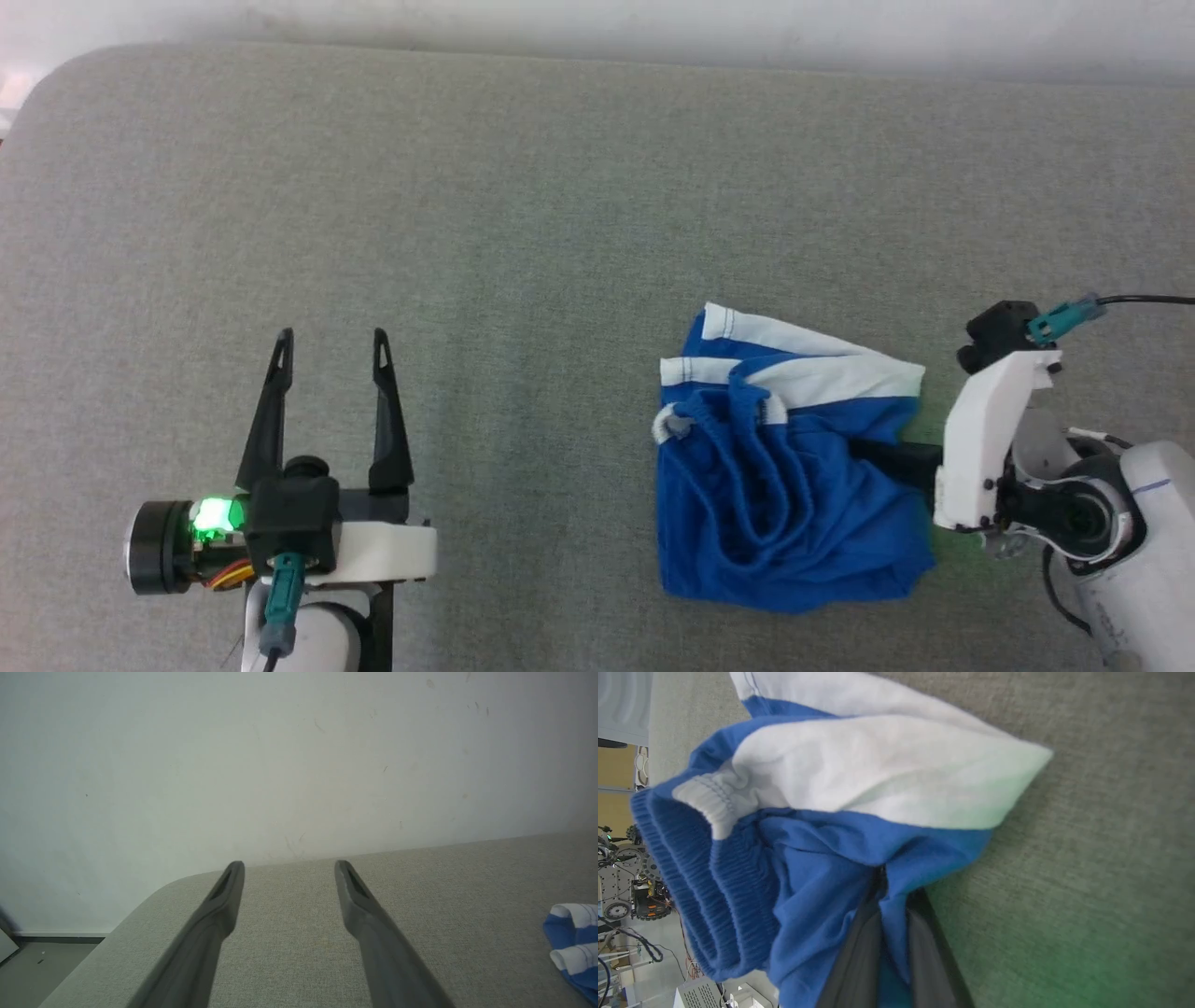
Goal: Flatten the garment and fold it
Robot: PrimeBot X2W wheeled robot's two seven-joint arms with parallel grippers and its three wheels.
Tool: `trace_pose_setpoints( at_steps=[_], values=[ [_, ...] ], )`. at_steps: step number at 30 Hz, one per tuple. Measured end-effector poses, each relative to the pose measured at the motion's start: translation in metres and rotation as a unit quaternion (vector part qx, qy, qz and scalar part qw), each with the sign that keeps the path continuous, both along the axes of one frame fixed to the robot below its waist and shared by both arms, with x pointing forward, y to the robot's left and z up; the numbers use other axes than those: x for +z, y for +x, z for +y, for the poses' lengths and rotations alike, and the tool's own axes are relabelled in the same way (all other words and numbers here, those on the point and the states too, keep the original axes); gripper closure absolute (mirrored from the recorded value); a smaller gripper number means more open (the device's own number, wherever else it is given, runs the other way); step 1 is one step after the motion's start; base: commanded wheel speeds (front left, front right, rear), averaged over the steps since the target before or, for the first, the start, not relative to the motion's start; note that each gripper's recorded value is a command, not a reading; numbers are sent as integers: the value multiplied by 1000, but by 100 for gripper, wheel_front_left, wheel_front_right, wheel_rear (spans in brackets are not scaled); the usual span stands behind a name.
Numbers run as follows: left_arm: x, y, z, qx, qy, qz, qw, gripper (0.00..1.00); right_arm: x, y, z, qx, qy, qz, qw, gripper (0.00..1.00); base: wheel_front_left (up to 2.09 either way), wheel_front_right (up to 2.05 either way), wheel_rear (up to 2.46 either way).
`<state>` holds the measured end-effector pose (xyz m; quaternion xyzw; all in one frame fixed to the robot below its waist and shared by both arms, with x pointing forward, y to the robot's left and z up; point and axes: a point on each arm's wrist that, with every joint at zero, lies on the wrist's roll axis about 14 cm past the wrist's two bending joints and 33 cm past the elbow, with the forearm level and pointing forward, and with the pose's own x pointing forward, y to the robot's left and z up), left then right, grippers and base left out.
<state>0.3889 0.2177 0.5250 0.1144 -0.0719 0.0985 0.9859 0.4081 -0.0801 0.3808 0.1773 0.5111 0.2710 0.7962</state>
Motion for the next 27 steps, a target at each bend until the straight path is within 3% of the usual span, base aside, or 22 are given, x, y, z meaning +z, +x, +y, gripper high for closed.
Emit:
trace_pose_setpoints(
  at_steps=[10, 14, 21, 27],
  values=[
    [3, 11, -21, -36, -1, -9, 999, 0, 67, 9, -17, 26, -18, -130, 991, 100, 0, 0, 0],
    [4, 25, -38, -65, -2, -15, 998, 0, 82, 6, -56, 22, -72, -163, 984, 100, 0, 0, 0],
    [2, 55, -76, -129, 3, -24, 991, 0, 92, 4, -143, -34, -180, -189, 965, 100, 0, 0, 0],
    [-11, 83, -95, -165, 9, -25, 986, 0, 81, 15, -218, -61, -305, -187, 932, 100, 0, 0, 0]
  ],
)
